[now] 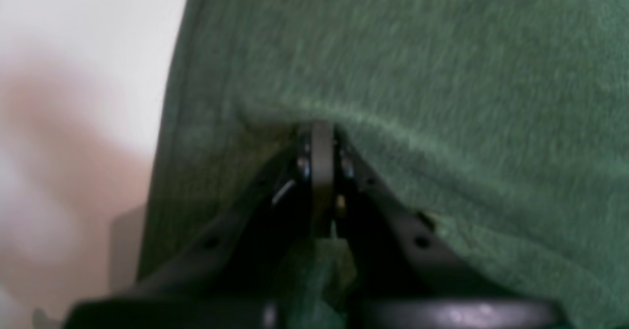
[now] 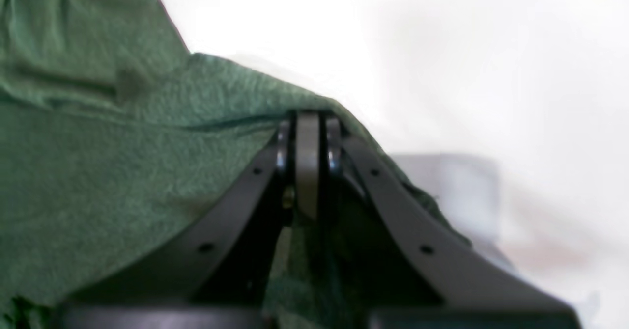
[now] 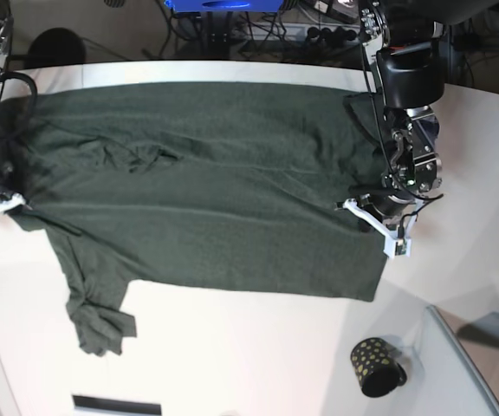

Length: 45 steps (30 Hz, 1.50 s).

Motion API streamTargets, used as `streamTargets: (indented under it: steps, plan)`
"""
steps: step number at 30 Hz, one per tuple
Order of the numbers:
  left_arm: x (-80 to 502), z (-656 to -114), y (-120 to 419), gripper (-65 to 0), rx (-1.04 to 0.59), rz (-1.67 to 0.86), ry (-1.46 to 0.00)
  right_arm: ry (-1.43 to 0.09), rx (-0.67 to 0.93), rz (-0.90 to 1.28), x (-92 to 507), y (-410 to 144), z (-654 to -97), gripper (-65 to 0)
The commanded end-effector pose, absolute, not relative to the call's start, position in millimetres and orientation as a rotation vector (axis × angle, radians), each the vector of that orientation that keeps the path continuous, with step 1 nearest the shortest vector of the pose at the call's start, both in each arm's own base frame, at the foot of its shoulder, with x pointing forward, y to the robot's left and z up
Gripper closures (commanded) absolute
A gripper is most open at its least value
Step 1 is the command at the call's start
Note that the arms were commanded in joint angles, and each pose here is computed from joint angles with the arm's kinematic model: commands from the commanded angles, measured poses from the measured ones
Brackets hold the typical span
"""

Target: Layout the t-shirt on the table in an organized manner, then fold the t-shirt properly

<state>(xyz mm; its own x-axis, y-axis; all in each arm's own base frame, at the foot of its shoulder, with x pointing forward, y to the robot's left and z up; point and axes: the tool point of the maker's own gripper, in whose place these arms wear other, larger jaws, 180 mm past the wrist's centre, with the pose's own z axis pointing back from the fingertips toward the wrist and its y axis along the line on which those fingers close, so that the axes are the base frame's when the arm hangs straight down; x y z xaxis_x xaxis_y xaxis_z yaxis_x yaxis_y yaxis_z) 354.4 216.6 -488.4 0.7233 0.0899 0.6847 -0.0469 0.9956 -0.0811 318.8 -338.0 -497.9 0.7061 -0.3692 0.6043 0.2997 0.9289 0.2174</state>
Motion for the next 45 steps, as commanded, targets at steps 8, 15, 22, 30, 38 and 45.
streamTargets:
  steps: [8, 15, 22, 30, 38, 45]
  plan:
    - [360, -483, 218, 0.0, -0.051, 0.066, -0.745, -0.766, 0.067, -0.336, 339, -353, -472, -1.5]
    - [377, -451, 225, 0.0, -0.024, 0.057, -0.842, -0.828, 0.056, -0.194, 343, -329, -432, -1.4]
    - [348, -394, 214, 0.0, -0.051, 0.057, -0.92, -0.755, -0.009, -0.08, 298, -321, -408, -1.4]
    - [253, -431, 197, 0.0, -0.089, 0.058, -0.789, -0.638, 0.013, -0.166, 230, -312, -445, -1.4]
    - [216, -472, 215, 0.0, -0.071, 0.081, -0.705, -0.579, 0.038, -0.209, 208, -307, -473, -1.4]
    - [197, -484, 236, 0.0, -0.034, 0.073, -0.646, -0.52, 0.042, -0.231, 186, -308, -490, -1.4]
